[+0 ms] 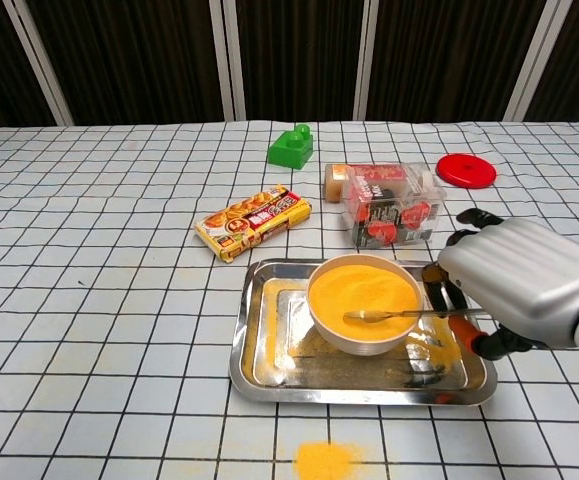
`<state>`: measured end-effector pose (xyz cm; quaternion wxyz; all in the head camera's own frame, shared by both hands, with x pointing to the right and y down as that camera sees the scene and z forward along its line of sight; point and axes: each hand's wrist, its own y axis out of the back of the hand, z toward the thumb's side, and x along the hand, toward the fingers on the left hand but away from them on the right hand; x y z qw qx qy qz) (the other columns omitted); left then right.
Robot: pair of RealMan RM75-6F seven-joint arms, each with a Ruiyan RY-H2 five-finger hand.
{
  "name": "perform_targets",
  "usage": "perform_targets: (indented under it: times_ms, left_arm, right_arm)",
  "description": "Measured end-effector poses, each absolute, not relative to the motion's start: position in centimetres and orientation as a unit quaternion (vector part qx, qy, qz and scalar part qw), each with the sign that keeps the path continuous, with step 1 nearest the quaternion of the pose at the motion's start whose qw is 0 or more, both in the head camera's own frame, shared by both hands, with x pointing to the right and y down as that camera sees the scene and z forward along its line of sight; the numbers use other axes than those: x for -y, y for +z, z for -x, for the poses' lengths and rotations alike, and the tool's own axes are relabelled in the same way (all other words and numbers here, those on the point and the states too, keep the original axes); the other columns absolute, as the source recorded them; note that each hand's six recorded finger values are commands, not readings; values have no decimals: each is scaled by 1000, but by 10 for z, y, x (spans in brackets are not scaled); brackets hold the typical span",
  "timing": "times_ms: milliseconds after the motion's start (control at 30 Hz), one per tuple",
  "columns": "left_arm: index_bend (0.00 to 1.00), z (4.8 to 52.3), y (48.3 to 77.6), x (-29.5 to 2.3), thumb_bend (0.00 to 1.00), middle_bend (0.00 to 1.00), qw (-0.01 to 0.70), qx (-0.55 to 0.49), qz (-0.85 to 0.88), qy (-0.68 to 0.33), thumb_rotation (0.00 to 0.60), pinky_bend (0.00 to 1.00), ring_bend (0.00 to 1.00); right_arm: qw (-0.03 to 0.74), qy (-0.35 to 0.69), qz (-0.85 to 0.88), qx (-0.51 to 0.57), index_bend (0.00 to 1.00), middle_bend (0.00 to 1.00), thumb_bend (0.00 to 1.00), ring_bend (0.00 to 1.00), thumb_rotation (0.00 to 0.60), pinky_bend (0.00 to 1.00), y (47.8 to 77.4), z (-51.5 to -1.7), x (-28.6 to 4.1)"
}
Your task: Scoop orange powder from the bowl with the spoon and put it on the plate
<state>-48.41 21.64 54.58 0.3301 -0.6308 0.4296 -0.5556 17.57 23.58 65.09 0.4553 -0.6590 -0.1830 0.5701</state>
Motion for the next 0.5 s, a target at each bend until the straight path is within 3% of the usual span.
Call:
perform_targets:
  times_ms: [267, 500]
  left_arm:
    - [0, 484, 546, -216, 5, 0, 330, -430, 631, -556, 600, 0, 0]
    - [0, 484, 546, -216, 5, 0, 330, -430, 631, -556, 600, 0, 0]
  right_arm:
    - [457, 571, 657, 181, 543, 539, 594, 235, 600, 0, 651, -177, -237]
    - [456, 572, 658, 181, 566, 555, 676, 245, 600, 0, 652, -177, -237]
